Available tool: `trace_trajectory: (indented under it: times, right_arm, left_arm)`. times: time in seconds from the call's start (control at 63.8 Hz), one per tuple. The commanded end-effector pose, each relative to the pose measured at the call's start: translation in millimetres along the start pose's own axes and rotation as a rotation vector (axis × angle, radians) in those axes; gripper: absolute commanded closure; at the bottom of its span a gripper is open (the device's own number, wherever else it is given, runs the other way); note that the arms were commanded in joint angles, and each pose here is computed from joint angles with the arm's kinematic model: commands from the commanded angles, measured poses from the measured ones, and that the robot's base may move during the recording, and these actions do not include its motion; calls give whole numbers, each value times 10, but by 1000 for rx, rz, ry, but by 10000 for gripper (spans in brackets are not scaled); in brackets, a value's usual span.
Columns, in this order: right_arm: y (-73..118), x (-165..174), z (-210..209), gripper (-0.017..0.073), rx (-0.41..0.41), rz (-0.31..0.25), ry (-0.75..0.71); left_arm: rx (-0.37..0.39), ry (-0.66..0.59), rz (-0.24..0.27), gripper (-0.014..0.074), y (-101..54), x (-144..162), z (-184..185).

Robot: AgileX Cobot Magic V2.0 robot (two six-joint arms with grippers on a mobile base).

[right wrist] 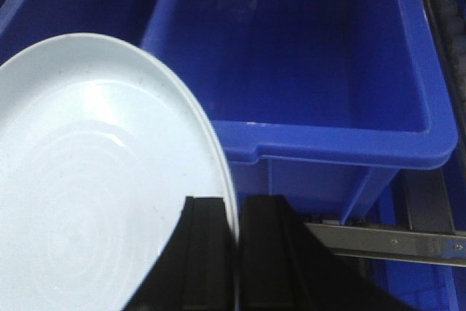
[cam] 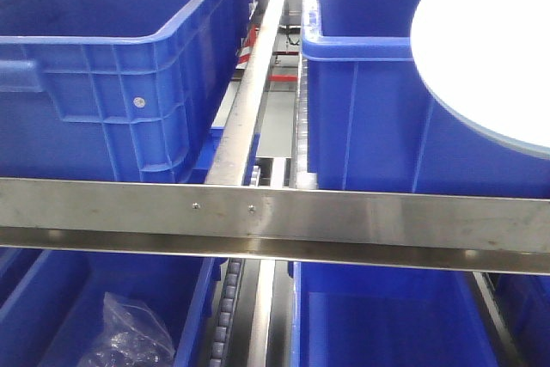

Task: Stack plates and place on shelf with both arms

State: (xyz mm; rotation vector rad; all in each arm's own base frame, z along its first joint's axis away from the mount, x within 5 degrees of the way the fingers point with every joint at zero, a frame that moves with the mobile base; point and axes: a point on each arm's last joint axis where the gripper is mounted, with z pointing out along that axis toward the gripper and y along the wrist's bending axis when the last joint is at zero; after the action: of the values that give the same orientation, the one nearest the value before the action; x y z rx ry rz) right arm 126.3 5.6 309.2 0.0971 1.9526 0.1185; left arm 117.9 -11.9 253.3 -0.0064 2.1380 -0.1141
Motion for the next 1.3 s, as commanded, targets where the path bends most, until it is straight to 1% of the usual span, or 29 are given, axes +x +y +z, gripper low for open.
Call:
trace_trajectory:
  times: [0.0, 0.612, 0.941, 1.035, 1.129, 1.192, 1.286]
  right_arm:
    - [20, -175, -37, 536, -15, -5, -124]
    - [20, -175, -37, 536, -15, -5, -124]
    - [33, -223, -45, 536, -27, -5, -178]
    - [54, -339, -7, 536, -47, -5, -291]
    - [88, -551, 57, 536, -63, -6, -385]
    - [113, -712, 140, 536, -67, -6, -407]
    - [138, -947, 367, 536, -61, -5, -395]
  left_arm:
    - [16, -104, -5, 507, -21, -160, -42]
    - [16, -104, -5, 507, -21, -160, -42]
    - [16, -104, -5, 507, -21, -160, -42]
    - [16, -104, -5, 507, -21, -160, -42]
    - [16, -104, -5, 507, -21, -160, -42]
    - [16, -104, -5, 507, -21, -160, -42]
    - [16, -104, -5, 507, -21, -160, -42]
